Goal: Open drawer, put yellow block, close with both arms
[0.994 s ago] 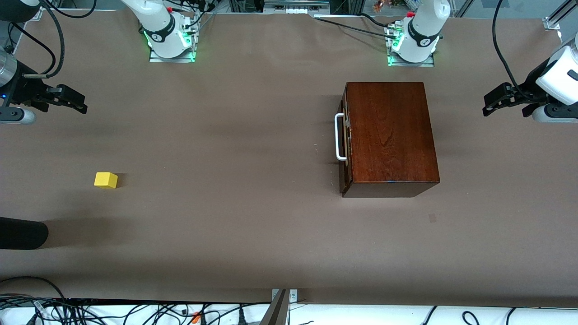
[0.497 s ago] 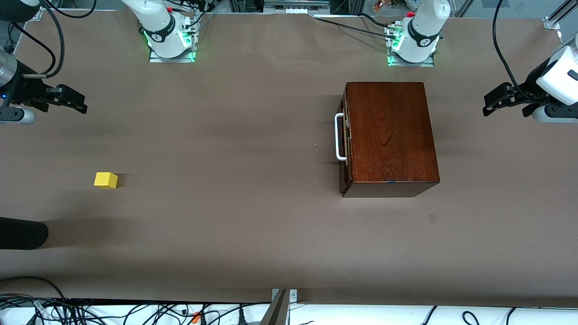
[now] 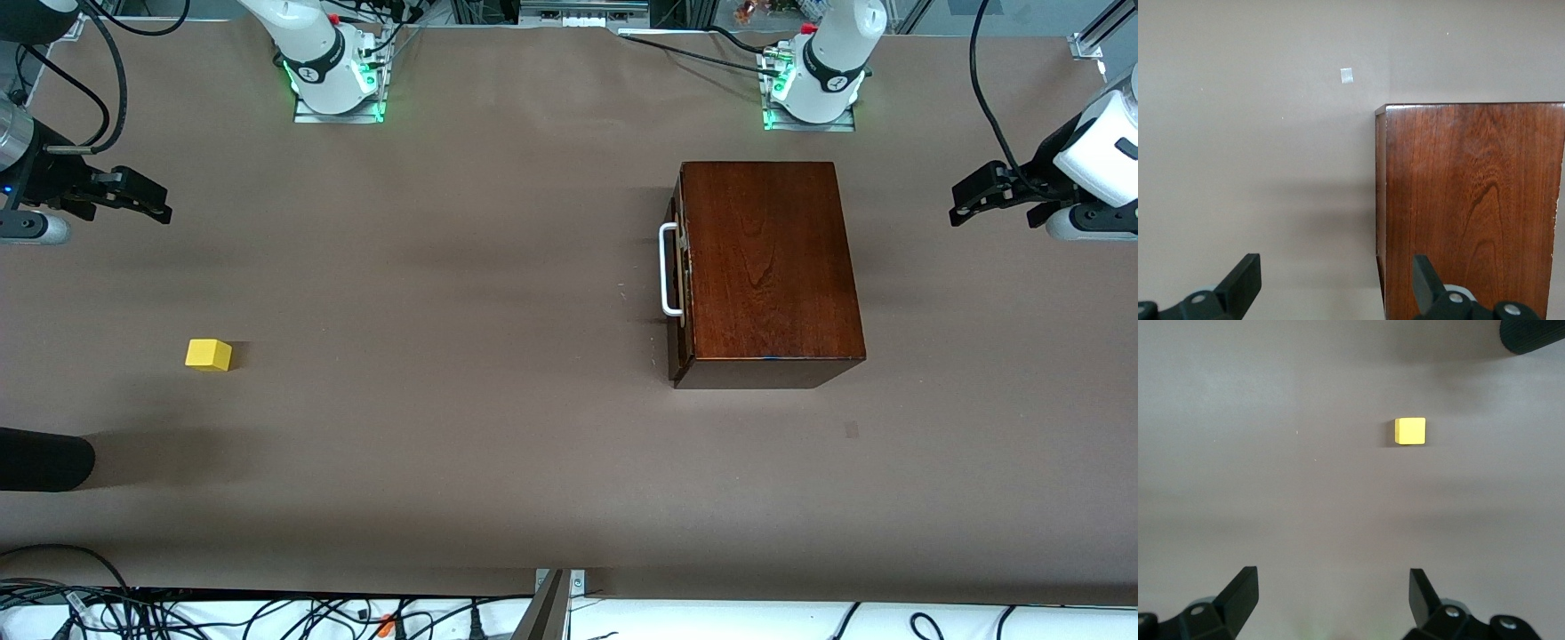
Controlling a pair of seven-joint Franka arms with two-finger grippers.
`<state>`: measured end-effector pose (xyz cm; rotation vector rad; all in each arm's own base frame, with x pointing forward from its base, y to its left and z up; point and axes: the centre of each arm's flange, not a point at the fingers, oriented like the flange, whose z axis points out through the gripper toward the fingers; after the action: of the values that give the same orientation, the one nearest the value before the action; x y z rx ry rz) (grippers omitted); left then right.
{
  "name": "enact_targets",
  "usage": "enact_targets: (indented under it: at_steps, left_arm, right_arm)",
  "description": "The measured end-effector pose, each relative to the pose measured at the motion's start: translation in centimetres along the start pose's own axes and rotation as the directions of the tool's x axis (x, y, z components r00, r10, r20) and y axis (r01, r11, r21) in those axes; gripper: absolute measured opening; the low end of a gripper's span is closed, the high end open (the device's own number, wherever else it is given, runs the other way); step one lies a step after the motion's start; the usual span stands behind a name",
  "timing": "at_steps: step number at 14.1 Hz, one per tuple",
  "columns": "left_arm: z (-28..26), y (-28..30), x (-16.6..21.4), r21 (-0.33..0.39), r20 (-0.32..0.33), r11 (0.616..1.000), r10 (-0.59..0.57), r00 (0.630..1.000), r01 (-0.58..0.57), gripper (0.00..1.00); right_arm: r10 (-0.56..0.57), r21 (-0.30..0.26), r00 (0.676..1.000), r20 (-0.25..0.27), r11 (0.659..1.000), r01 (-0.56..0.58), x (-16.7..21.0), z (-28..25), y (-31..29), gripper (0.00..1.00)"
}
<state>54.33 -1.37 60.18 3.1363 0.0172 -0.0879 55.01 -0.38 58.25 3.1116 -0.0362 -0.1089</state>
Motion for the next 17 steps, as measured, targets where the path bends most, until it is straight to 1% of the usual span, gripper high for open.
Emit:
enact_targets:
  at_steps: [2,5,6,8,11,14,17]
  left_arm:
    - [0.3,0.2,-0.4,0.001,0.034,1.0,0.005,0.999,-0.005,1.0]
    - [1.2,2.0,-1.5,0.005,0.131,0.999,0.038,0.991,-0.039,1.0]
    - [1.7,3.7,-1.6,0.007,0.154,0.997,0.069,0.986,-0.071,1.0]
    - [3.4,8.8,-1.4,0.013,0.179,0.99,0.136,0.974,-0.141,1.0]
    - [6.8,15.7,-0.6,0.018,0.183,0.985,0.167,0.969,-0.173,1.0]
    - [10.5,21.2,0.3,0.01,0.17,0.993,0.116,0.979,-0.12,1.0]
    - [14.0,28.1,-0.3,-0.003,0.15,0.998,0.06,0.987,-0.06,1.0]
  right_arm:
    - [0.0,0.0,1.0,0.0,1.0,0.0,0.0,0.0,0.0,1.0]
    - [0.0,0.0,1.0,0.0,1.0,0.0,0.0,0.0,0.0,1.0]
    - [0.0,0.0,1.0,0.0,1.0,0.0,0.0,0.0,0.0,1.0]
    - [-0.001,0.0,1.0,0.0,1.0,0.001,0.0,0.0,0.0,1.0]
    - [-0.001,0.0,1.0,0.0,1.0,0.001,0.0,0.0,0.0,1.0]
    - [-0.001,0.0,1.0,0.0,1.0,0.001,0.0,0.0,0.0,1.0]
    - [-0.001,0.0,1.0,-0.001,1.0,0.001,0.0,0.0,0.0,1.0]
